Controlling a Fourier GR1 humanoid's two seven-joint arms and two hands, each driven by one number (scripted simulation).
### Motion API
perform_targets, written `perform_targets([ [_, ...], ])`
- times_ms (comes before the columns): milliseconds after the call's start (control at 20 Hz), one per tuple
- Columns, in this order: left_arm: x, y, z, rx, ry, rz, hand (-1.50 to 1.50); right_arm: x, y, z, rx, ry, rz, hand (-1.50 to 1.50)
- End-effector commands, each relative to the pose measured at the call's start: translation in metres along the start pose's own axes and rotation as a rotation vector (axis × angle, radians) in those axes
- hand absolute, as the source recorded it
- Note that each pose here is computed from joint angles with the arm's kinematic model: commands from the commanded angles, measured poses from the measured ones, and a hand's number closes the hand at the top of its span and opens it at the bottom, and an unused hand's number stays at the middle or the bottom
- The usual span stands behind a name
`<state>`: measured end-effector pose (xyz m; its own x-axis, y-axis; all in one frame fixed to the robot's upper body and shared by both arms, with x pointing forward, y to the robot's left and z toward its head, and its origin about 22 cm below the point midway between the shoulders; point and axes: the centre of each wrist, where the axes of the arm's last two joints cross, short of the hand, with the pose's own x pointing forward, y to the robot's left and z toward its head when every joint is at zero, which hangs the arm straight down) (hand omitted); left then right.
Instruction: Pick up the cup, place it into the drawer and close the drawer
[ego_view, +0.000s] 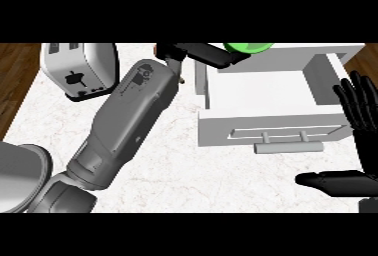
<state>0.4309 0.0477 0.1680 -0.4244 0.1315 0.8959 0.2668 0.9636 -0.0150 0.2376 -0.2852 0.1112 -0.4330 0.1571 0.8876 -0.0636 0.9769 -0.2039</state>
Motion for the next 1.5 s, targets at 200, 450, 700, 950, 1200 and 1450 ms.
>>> perform_targets([
  [200,-0.016,-0.017,-0.001,0.01,0.076,-0.056,1.5,0.011,-0.006,-0.001,0.017,-0.012,-0.013,-1.5],
  [450,-0.028,-0.019,0.004,-0.01,0.117,-0.077,1.5,-0.002,-0.01,-0.001,0.016,-0.006,-0.005,-1.5],
  [700,-0.027,-0.031,0.003,-0.016,0.193,-0.206,1.5,0.006,-0.001,-0.011,0.034,-0.012,-0.017,-1.5],
  [950,-0.05,-0.022,0.019,-0.075,0.23,-0.252,-1.5,-0.003,0.007,-0.008,0.045,-0.024,-0.029,-1.5],
  [1200,-0.056,-0.035,0.032,-0.091,0.247,-0.356,-1.5,0.004,-0.001,-0.021,0.03,-0.031,-0.009,-1.5],
  [1450,-0.048,-0.037,0.024,-0.014,0.182,-0.331,-1.5,0.007,-0.007,-0.014,0.06,-0.065,-0.06,-1.5],
])
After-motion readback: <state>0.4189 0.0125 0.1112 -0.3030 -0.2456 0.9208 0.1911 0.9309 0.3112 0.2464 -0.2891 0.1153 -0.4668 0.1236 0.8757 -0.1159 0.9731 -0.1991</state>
